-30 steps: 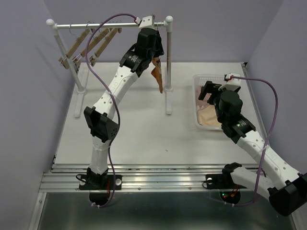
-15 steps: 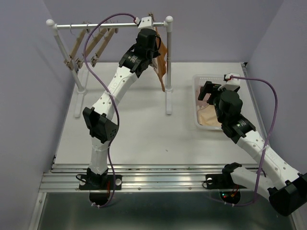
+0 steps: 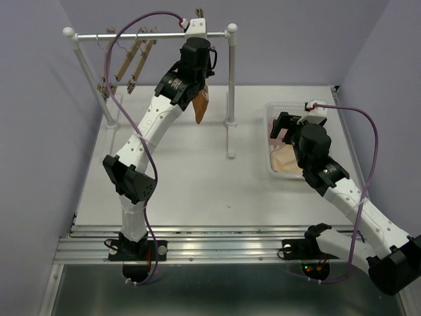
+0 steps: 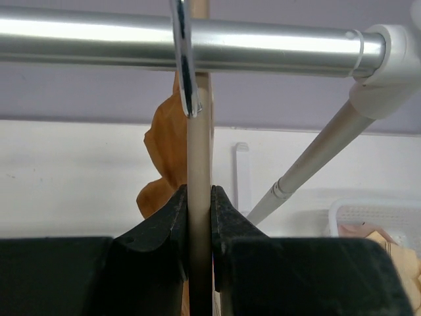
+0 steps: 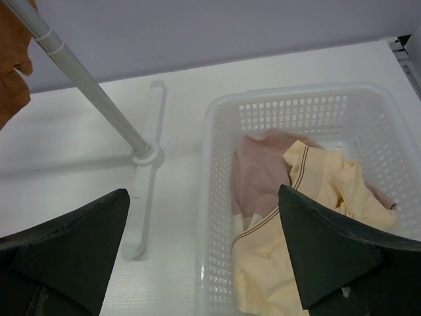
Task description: Remove the underwear clipped to the hanger
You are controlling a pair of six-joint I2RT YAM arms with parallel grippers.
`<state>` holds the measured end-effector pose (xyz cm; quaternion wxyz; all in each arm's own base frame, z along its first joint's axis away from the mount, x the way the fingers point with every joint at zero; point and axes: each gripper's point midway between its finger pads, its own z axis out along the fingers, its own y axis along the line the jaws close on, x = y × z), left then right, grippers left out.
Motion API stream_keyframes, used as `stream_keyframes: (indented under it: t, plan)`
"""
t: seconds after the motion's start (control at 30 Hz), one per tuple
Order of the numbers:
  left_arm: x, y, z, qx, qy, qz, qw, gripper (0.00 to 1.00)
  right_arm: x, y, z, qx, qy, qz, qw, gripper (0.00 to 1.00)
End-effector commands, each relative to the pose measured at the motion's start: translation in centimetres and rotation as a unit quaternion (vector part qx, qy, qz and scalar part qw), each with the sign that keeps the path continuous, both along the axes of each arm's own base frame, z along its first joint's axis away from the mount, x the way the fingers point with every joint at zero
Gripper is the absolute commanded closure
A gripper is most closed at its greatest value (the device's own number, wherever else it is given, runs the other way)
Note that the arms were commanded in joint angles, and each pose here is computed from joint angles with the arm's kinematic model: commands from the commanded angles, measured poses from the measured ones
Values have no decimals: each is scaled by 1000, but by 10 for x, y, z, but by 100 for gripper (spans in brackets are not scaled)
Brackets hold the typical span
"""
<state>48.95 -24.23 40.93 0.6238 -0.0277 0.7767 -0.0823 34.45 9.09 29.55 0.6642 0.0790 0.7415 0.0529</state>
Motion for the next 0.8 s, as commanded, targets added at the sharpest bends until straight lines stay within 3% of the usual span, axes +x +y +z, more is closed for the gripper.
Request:
stream_keyframes:
  t: [0.0,0.43,0.63,0.77]
  plan:
    - [-18,13,47,-14,-55,16,998,100,2,4,6,9,-10,7,1000,0]
    - [-54,16,-7,16,-2,-22,1000,100,1,12,1,-10,-4,37,999,0]
    - [-113,8,-56,52,29,-102,993,100,-6,54,-1,-56,-23,175,983,0]
    - [-158,13,-84,63,42,-147,986,100,-16,93,-7,-68,-21,291,954,0]
